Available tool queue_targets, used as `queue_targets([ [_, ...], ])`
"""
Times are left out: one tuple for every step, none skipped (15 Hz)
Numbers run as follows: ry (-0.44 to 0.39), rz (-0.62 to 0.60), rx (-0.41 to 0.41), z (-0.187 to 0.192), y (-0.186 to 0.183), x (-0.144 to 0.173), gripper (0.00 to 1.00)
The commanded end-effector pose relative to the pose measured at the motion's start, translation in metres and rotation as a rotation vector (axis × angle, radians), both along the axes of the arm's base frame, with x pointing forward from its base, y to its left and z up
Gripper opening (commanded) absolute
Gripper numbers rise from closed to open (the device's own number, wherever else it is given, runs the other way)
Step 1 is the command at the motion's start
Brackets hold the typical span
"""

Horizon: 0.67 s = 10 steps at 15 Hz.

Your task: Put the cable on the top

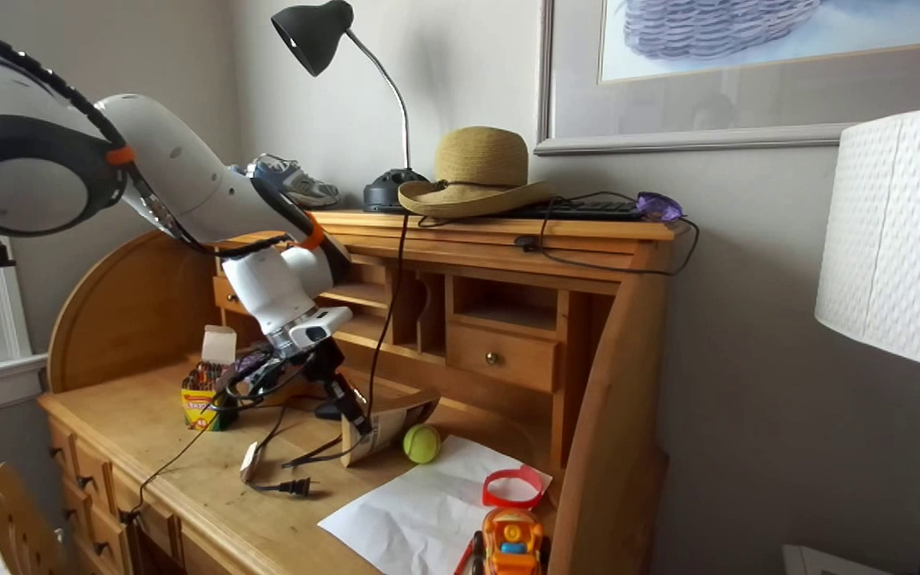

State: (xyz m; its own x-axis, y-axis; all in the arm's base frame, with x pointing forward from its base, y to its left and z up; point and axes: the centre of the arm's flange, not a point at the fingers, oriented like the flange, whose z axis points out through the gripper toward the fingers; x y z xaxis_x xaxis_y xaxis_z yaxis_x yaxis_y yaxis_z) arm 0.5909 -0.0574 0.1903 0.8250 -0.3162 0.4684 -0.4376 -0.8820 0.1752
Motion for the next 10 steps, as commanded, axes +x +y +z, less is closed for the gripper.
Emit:
queue_targets([
  [0.012,-0.153,0.005,-0.008,-0.003,0.015,0.06],
  [0.028,-0.167,-0.008,-0.008,-0.003,0.015,0.49],
  [0.045,-0.166,-0.014,-0.007,-0.002,0.012,0.5],
  [0.061,-0.162,-0.019,-0.007,0.001,0.011,0.57],
  [0.069,-0.143,-0.031,-0.009,0.004,0.009,0.63],
  [0.071,-0.136,-0.041,-0.009,0.007,0.005,0.72],
  [0.073,-0.113,-0.047,-0.008,0.009,0.004,0.79],
  [0.083,-0.094,-0.053,-0.009,0.012,0.003,0.86],
  [0.094,-0.051,-0.063,-0.009,0.016,-0.003,0.94],
  [0.102,-0.002,-0.079,-0.009,0.02,-0.008,0.99],
])
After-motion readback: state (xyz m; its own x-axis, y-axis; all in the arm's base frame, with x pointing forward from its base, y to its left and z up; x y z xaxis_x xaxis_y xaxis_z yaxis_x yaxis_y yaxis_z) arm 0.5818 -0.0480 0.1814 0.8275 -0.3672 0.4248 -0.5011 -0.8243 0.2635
